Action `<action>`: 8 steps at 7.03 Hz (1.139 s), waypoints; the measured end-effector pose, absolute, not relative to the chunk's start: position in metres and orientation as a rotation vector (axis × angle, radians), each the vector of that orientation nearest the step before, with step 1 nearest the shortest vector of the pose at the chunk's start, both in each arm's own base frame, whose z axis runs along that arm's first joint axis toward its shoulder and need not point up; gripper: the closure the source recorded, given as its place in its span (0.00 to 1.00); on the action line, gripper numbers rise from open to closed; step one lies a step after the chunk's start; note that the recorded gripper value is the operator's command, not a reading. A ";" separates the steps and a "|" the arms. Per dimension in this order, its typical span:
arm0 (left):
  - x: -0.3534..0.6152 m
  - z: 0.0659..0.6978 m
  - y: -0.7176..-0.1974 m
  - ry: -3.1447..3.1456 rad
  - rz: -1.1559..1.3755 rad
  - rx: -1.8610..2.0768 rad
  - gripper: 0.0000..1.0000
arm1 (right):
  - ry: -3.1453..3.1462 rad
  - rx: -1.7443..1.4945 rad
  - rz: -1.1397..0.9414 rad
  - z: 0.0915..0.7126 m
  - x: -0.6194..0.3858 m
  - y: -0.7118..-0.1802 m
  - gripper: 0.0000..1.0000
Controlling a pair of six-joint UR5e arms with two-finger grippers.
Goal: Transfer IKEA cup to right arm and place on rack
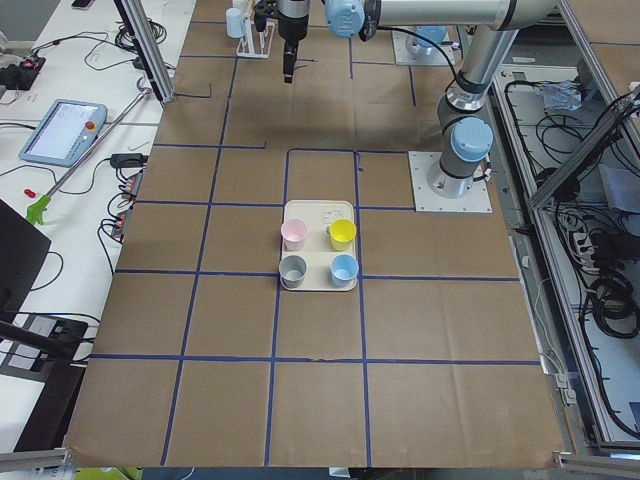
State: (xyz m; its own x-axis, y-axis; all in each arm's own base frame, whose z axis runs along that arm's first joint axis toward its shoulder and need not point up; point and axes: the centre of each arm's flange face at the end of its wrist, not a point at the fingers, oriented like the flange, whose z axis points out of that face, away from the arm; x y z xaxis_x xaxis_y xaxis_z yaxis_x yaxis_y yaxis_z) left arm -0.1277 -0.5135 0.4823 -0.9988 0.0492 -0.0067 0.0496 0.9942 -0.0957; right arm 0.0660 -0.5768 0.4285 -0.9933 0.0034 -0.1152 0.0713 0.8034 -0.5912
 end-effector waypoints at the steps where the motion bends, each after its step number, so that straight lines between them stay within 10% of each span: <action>1: -0.128 0.482 -0.512 3.133 -0.137 0.074 0.01 | 2.911 0.049 -0.771 0.433 0.082 -0.556 0.00; 8: -0.128 0.483 -0.510 3.139 -0.121 0.076 0.01 | 3.126 0.018 -0.168 0.486 0.152 -0.473 0.00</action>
State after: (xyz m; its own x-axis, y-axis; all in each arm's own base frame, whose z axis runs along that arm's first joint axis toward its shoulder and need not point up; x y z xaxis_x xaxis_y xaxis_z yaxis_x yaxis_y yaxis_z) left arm -0.1282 -0.5099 0.4827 -0.9988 0.0481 -0.0013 0.0481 0.9959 -0.0772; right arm 0.1525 -0.4728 0.4862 -0.9999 0.0111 -0.0114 0.0122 0.9941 -0.1074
